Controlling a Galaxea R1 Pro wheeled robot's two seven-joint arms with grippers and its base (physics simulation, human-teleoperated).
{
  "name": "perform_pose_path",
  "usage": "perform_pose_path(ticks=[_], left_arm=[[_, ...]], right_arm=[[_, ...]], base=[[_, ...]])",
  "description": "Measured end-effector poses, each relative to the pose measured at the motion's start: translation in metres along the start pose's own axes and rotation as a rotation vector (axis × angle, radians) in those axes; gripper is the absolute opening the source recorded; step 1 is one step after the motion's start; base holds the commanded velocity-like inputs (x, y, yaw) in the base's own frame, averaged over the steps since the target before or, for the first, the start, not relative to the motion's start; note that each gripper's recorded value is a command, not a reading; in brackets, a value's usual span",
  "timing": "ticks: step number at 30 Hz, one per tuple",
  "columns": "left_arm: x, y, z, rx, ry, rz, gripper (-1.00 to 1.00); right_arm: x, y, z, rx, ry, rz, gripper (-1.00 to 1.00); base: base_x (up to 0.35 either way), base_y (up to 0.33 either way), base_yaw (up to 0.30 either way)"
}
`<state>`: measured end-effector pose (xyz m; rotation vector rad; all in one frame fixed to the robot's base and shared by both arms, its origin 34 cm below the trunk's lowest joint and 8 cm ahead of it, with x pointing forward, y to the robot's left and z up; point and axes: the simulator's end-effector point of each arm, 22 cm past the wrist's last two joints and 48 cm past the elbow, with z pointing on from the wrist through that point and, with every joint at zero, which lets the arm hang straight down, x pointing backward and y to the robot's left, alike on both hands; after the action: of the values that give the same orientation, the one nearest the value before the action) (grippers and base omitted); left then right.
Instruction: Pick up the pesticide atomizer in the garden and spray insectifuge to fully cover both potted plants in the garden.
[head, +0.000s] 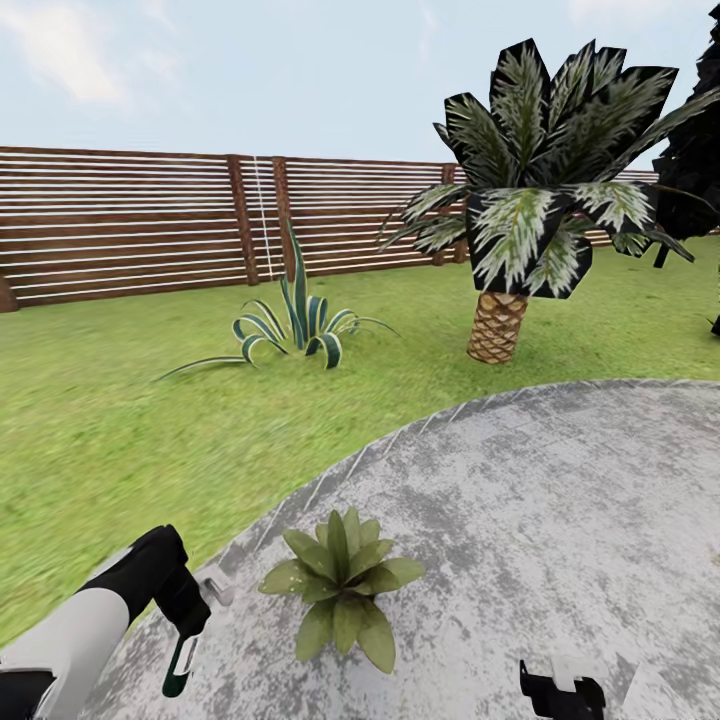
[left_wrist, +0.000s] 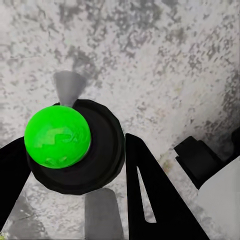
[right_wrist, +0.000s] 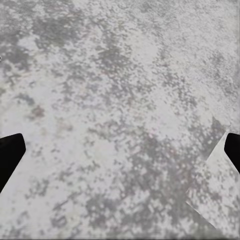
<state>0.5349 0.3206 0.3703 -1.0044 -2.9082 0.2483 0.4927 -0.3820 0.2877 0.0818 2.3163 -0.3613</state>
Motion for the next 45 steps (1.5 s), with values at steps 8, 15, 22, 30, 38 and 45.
perform_pose_path(ticks=[8, 15, 22, 30, 38, 45], left_arm=[[-0.047, -0.007, -0.020, -0.022, -0.071, 0.055, -1.00], [-0.038, -0.012, -0.020, -0.006, -0.017, 0.108, -1.00], [0.002, -0.003, -0.036, 0.065, 0.079, 0.103, -1.00], [-0.003, -0.012, -0.033, 0.081, 0.078, 0.113, -1.00], [-0.047, -0.025, -0.049, 0.052, 0.005, 0.173, -1.00], [-0.024, -0.013, -0.044, 0.044, 0.041, 0.156, -1.00]], right_arm=[[0.000, 0.000, 0.000, 0.000, 0.000, 0.000, 1.00], [0.000, 0.000, 0.000, 0.000, 0.000, -0.001, 1.00], [-0.001, -0.002, 0.001, -0.002, -0.002, -0.008, 1.00], [0.000, -0.002, 0.000, -0.003, -0.002, -0.008, 1.00], [0.000, 0.000, 0.000, -0.004, -0.001, -0.007, 1.00], [0.000, 0.000, 0.000, -0.003, -0.002, -0.007, 1.00]], base=[[0.027, 0.001, -0.069], [0.052, 0.000, -0.263], [0.032, 0.042, -0.025], [0.058, 0.036, 0.000], [0.030, 0.015, -0.080], [0.000, 0.000, -0.086]])
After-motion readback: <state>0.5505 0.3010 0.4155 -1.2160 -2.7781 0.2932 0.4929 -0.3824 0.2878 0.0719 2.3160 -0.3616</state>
